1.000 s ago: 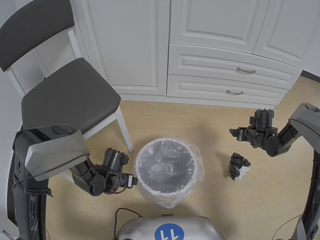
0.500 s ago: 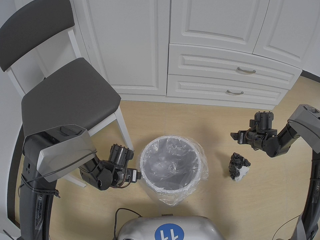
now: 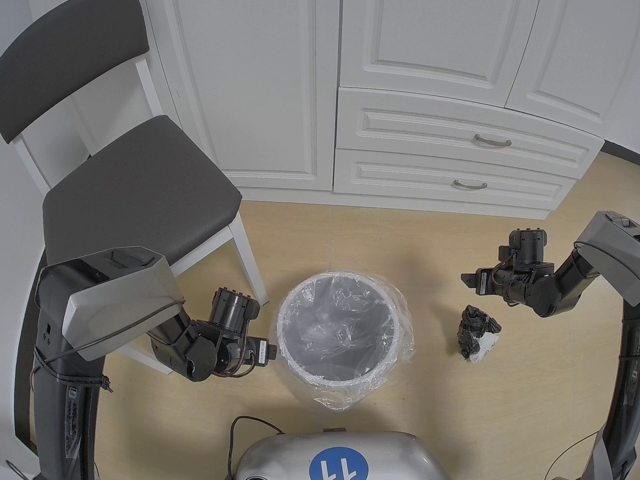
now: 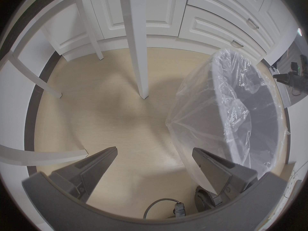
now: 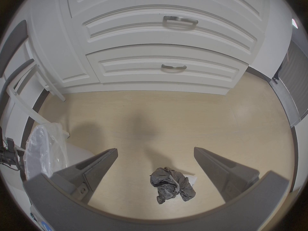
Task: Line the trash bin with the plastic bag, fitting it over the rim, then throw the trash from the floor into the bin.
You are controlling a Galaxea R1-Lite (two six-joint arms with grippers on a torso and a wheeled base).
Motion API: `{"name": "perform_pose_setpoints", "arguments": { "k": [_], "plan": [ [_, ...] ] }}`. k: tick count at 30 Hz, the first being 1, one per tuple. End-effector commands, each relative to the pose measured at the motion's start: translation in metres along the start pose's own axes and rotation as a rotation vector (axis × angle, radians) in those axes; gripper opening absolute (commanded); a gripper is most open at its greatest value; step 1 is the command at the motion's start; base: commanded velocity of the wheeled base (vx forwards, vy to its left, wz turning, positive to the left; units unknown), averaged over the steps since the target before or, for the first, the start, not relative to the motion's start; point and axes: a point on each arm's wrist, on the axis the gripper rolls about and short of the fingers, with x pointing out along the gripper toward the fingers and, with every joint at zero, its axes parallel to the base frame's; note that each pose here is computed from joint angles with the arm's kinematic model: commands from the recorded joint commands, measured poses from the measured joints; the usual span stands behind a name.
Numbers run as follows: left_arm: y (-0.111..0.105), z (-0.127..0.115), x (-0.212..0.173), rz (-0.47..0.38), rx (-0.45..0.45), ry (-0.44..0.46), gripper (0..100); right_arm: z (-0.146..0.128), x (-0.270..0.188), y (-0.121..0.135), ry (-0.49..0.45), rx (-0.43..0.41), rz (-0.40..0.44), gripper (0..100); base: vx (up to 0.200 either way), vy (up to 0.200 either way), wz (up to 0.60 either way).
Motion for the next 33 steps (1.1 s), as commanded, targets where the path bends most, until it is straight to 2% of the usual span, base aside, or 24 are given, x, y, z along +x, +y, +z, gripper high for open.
{"name": "perform_pose_setpoints", "arguments": {
  "k": [1, 4, 5, 9, 13, 21, 28, 33],
  "plan": [
    [0.001, 0.002, -0.009, -0.001, 0.002, -0.006, 100, -0.001, -0.001, 0.002, 0.023, 0.026, 0.075, 100, 0.000, 0.000, 0.00],
    [0.002, 0.002, -0.012, -0.001, 0.002, -0.006, 100, 0.000, -0.001, 0.003, 0.027, 0.059, 0.115, 100, 0.000, 0.000, 0.00],
    [0.003, 0.002, -0.015, -0.001, 0.003, -0.004, 100, 0.002, -0.002, 0.004, 0.025, 0.094, 0.145, 100, 0.000, 0.000, 0.00],
    [0.003, 0.003, -0.020, -0.009, 0.004, -0.007, 100, 0.003, -0.004, 0.003, 0.025, 0.108, 0.177, 100, 0.000, 0.000, 0.00],
    [0.005, 0.002, -0.028, -0.036, 0.011, 0.000, 100, 0.006, -0.008, 0.003, 0.037, 0.158, 0.229, 100, 0.000, 0.000, 0.00],
    [0.017, -0.011, -0.044, -0.067, 0.062, 0.007, 100, 0.017, -0.022, -0.007, 0.109, 0.310, 0.421, 100, 0.000, 0.000, 0.00],
    [0.024, -0.024, -0.050, -0.082, 0.078, -0.026, 100, 0.015, -0.017, -0.015, 0.109, 0.325, 0.413, 100, 0.000, 0.000, 0.00],
    [0.032, -0.035, -0.057, -0.094, 0.068, -0.034, 100, 0.011, -0.012, -0.029, 0.099, 0.288, 0.380, 100, 0.000, 0.000, 0.00]
  ]
}}
